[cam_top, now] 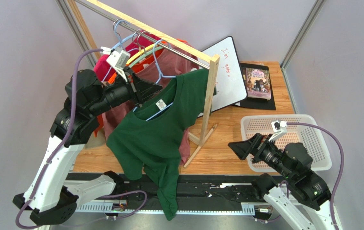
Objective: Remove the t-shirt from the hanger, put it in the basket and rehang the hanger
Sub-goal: Grab a hanger with a tshirt on it with the left arm
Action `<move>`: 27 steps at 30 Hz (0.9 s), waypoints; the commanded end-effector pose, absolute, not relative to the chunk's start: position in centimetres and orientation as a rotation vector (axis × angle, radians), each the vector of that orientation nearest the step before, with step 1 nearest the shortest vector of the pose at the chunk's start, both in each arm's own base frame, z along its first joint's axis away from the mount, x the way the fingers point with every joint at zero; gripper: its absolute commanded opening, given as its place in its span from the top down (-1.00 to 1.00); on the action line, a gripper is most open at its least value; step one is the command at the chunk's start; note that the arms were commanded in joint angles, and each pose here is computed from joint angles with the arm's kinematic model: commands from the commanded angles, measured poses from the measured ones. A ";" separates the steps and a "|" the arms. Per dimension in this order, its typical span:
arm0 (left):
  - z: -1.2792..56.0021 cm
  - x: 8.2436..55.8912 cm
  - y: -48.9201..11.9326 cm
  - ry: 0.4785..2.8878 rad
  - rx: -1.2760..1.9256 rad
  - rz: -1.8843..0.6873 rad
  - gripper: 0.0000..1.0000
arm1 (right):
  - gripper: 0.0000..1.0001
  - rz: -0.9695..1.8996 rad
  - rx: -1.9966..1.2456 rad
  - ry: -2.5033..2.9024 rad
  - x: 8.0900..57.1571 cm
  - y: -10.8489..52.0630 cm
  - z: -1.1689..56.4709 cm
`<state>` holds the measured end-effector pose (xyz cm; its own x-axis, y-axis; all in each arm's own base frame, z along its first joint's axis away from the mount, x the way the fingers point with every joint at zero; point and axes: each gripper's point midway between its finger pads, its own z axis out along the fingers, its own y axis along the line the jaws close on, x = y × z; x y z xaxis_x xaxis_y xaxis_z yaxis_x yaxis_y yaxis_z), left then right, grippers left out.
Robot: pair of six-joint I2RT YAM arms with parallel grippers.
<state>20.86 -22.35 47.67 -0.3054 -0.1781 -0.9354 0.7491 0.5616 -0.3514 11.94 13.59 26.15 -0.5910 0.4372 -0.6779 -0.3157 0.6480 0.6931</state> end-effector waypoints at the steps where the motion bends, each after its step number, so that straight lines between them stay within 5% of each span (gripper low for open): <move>1: 51.2 19.7 -22.7 1.436 0.488 -1.080 1.00 | -0.98 1.001 0.054 1.933 12.7 13.8 27.0; 27: 55.0 21.0 -20.8 0.957 0.167 -1.245 1.00 | -1.00 1.108 -0.044 2.000 14.9 17.7 23.5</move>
